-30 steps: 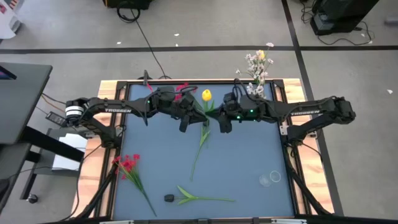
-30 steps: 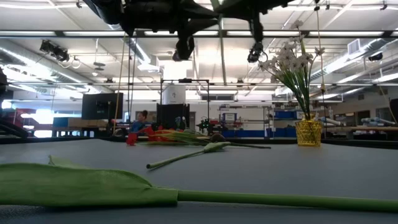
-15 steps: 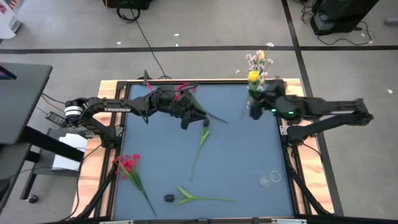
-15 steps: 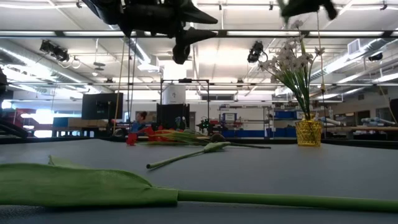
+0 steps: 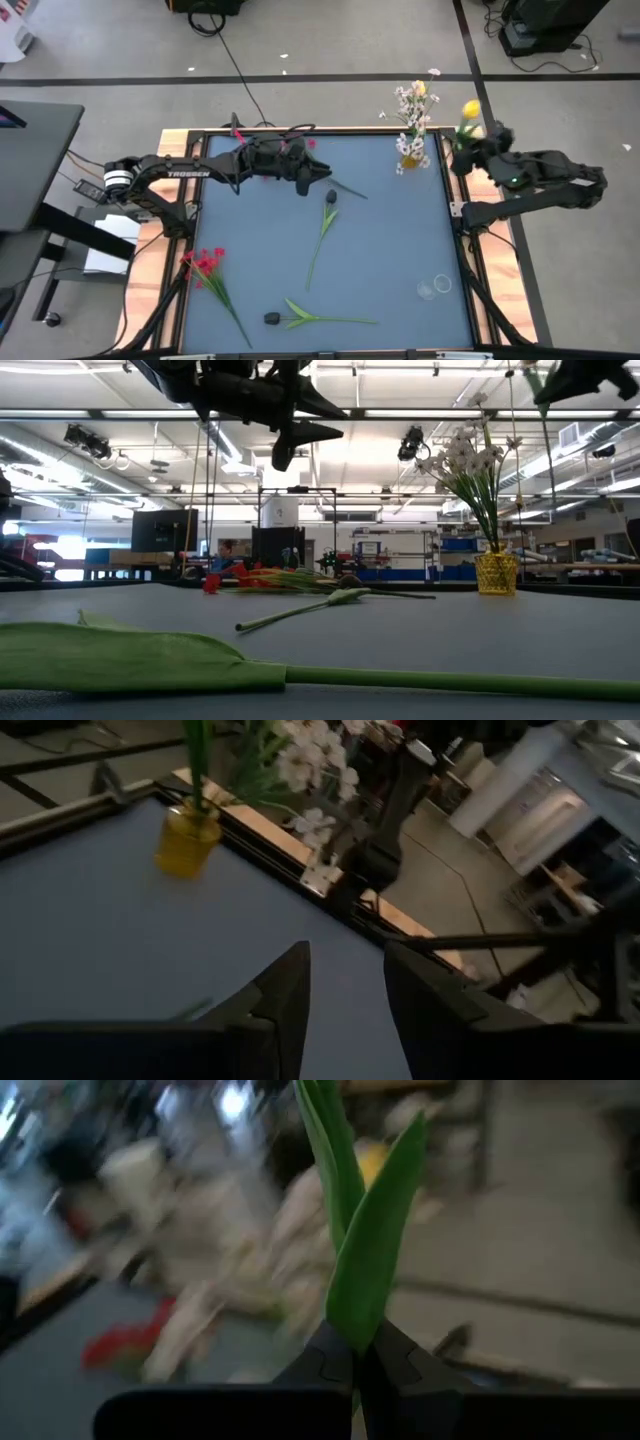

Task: Sort flowers into vase by color
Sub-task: Put the yellow flower into the yellow vase

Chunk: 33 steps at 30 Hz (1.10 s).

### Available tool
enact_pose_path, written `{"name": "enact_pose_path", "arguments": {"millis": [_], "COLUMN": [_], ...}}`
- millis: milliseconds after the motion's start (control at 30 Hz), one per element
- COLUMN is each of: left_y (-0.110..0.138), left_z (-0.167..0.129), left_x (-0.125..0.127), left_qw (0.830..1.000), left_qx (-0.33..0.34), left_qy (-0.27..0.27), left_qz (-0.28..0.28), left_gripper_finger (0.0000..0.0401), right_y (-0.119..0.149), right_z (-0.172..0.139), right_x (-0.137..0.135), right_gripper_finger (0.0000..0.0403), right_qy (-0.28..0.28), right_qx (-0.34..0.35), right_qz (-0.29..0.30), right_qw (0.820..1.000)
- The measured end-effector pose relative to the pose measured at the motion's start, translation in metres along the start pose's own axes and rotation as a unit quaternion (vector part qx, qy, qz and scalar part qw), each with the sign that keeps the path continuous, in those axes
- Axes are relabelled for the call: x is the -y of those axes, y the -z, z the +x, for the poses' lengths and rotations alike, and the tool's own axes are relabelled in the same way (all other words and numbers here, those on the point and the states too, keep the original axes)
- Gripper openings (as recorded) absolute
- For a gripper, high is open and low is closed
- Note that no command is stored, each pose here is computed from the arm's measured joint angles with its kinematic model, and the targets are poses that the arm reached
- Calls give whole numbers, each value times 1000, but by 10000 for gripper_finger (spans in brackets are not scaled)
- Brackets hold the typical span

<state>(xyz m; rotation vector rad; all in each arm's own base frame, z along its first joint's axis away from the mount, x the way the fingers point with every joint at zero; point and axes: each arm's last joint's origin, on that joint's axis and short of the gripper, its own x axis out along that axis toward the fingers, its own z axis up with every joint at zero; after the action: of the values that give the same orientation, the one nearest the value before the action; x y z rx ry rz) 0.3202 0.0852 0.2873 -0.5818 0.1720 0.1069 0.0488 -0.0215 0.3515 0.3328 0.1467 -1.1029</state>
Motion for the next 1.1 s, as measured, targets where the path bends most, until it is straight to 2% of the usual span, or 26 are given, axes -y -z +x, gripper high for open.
{"name": "enact_pose_path", "arguments": {"millis": [233, 433, 567, 700, 933, 1100], "left_y": [0, -1, -1, -1, 5, 10], "left_z": [0, 0, 0, -1, -1, -1], "left_x": [-3, -4, -6, -9, -11, -11], "left_qw": [999, 997, 997, 997, 996, 995], "left_qx": [17, 27, 27, 21, -6, -31], "left_qy": [-41, -61, -69, -78, -91, -94], "left_qz": [10, 23, 22, 20, 16, 12], "left_gripper_finger": [137, 137, 137, 137, 137, 137], "right_y": [10, 31, 36, 30, 25, 31], "right_z": [9, 30, 42, 51, 75, 94], "right_x": [-3, -20, -24, -24, -25, -29], "right_gripper_finger": [7, 7, 7, 7, 7, 7], "right_qy": [109, 179, 184, 209, 185, 173], "right_qx": [119, 149, 145, 164, 177, 151], "right_qz": [18, -15, 12, 35, 19, -2], "right_qw": [987, 972, 972, 963, 967, 973]}}
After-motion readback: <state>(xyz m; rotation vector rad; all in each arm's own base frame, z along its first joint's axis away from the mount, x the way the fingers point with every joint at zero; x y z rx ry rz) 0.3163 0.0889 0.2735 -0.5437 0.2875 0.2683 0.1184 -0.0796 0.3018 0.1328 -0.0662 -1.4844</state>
